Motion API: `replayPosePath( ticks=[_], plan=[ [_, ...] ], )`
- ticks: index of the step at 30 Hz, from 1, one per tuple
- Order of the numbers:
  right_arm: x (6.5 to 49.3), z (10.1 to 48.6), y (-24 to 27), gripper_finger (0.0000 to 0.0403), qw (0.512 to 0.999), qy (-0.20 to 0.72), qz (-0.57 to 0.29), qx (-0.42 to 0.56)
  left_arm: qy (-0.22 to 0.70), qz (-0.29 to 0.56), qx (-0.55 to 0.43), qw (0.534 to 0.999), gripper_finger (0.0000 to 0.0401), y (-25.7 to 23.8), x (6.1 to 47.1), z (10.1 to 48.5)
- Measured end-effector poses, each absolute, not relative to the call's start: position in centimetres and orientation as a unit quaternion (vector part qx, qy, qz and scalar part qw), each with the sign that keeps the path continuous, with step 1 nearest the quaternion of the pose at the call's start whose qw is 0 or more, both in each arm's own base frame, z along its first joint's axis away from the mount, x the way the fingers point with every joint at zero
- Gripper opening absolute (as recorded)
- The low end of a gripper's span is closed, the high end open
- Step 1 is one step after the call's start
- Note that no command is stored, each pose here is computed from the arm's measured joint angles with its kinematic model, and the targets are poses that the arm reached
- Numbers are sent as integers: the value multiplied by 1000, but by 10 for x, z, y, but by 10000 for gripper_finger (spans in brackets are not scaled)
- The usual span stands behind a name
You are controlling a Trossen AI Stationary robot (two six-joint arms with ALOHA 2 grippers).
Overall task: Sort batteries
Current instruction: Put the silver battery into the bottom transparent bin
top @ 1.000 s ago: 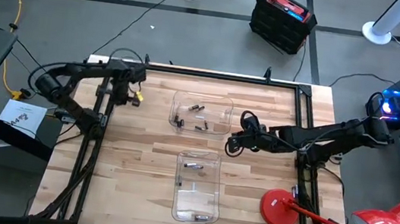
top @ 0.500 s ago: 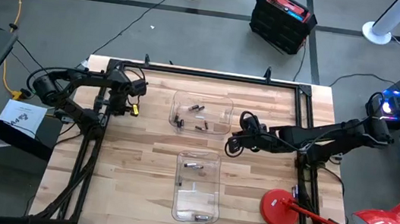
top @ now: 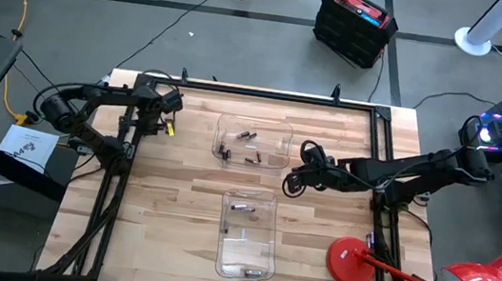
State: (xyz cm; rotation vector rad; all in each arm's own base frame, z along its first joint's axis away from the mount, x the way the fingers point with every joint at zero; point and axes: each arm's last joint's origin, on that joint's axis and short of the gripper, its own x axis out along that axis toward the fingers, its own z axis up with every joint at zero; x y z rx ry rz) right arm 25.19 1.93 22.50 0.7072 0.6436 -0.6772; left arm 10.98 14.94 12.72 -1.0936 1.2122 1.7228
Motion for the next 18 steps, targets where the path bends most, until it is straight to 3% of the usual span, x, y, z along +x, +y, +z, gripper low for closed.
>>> replayPosePath(
  ticks=[8, 10, 14, 18],
  plan=[
    [252, 225, 18, 0, 829, 301, -323, 344, 371, 699, -399, 463, 0, 189, 117, 138],
    [252, 225, 18, 0, 826, 299, -325, 350, 352, 700, -419, 460, 0, 190, 118, 139],
    [252, 225, 18, 0, 823, 296, -328, 358, 375, 640, -418, 524, 0, 192, 131, 144],
    [252, 225, 18, 0, 822, 295, -328, 359, 416, 616, -400, 536, 0, 185, 134, 152]
  ],
)
